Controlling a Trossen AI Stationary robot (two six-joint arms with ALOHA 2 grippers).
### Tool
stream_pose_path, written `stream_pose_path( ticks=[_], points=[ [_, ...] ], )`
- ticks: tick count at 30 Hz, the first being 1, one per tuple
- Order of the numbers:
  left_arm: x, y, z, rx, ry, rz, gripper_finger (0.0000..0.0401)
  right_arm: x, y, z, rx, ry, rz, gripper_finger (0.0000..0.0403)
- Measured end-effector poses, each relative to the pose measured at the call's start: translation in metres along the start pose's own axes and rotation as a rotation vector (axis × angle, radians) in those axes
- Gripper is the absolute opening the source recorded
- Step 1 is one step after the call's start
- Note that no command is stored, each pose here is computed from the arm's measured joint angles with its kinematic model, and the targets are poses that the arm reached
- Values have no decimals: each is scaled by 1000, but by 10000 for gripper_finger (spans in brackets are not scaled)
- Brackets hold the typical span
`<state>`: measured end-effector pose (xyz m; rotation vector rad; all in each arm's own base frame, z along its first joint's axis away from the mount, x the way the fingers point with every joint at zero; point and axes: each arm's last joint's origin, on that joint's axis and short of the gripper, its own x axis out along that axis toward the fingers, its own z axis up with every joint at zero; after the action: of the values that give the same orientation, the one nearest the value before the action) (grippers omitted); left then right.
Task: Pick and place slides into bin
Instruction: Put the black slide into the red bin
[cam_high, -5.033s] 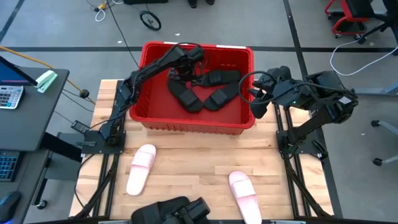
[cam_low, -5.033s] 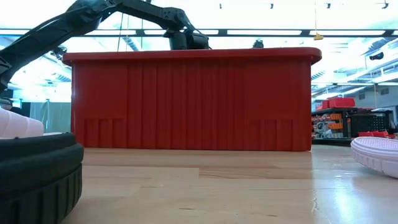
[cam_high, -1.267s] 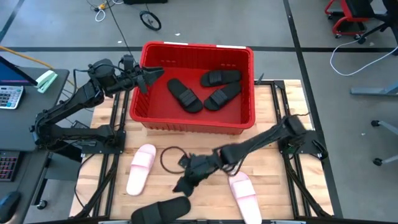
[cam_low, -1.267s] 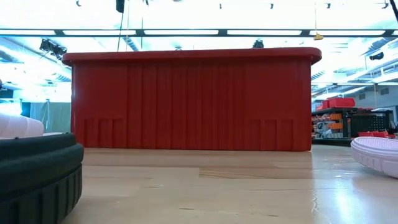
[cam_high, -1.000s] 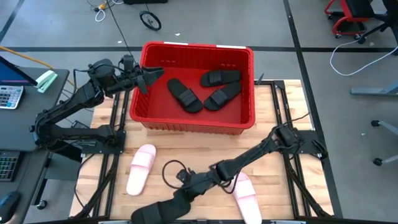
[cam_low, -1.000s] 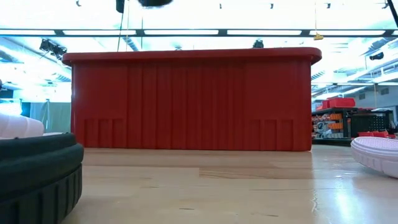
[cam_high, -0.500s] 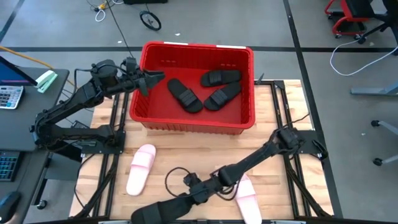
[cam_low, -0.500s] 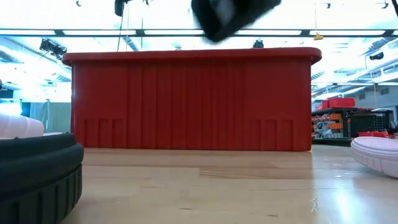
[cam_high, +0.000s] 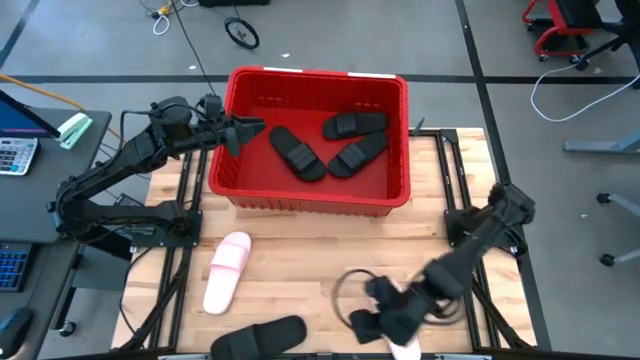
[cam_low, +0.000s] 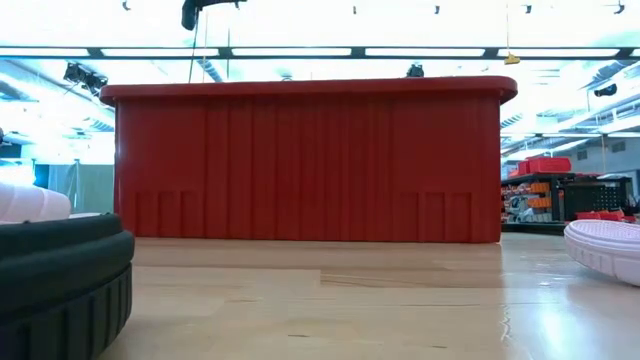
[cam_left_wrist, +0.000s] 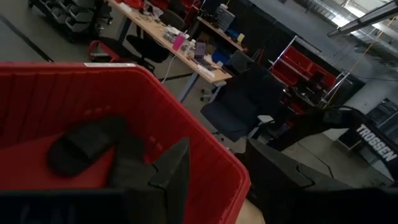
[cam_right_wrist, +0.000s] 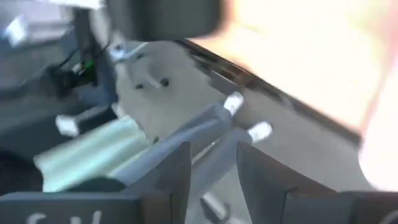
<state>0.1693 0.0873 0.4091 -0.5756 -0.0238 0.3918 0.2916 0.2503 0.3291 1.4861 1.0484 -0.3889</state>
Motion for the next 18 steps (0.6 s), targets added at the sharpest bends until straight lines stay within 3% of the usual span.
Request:
stream_pose_path(
  ticks=[4, 11, 18],
  points=[
    [0, 0, 0, 1, 1, 1, 162, 2, -19, -23, 197, -76, -28, 134],
    [0, 0, -1, 2, 7, 4, 162, 40, -42, -47, 158, -111, -108, 134],
    [0, -1, -2, 1, 37, -43, 162, 58, -43, -44, 79, -227, -39, 134]
  ],
)
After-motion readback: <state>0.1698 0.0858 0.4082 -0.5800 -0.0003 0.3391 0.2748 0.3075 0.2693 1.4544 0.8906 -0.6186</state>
